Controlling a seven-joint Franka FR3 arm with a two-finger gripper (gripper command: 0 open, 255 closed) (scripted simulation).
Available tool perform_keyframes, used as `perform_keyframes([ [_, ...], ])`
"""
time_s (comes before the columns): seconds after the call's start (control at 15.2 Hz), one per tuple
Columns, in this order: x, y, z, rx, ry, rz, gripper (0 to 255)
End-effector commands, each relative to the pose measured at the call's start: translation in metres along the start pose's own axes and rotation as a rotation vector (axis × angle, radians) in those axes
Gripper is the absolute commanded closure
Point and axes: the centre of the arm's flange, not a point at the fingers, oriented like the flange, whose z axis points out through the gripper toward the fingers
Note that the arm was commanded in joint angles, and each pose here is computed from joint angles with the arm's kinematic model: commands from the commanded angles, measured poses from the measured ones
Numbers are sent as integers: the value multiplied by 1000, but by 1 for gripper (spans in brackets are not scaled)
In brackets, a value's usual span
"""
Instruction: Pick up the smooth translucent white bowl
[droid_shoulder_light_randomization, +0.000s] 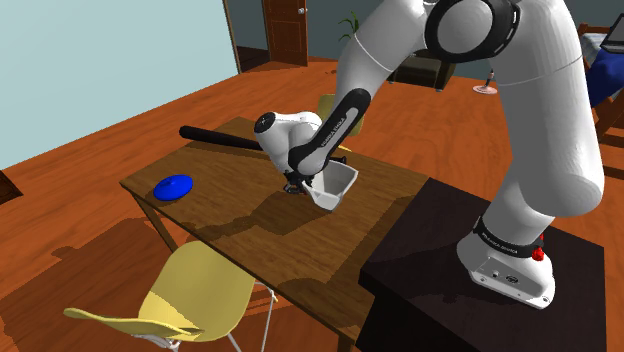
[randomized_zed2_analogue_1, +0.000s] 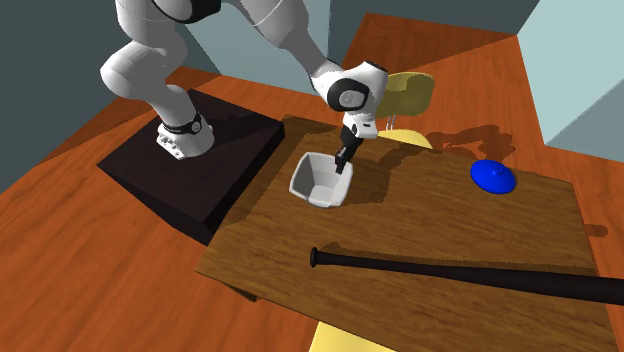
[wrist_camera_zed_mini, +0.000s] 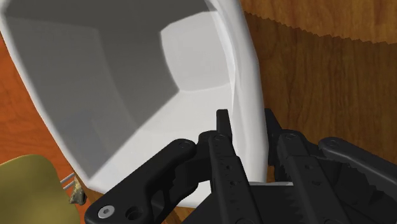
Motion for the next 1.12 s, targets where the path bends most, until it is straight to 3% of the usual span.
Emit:
perform_keyframes([
  [0.0, 0, 1, -5, 1, 0, -1, 255],
  [1.06, 0, 29, -74, 1, 0, -1, 255],
])
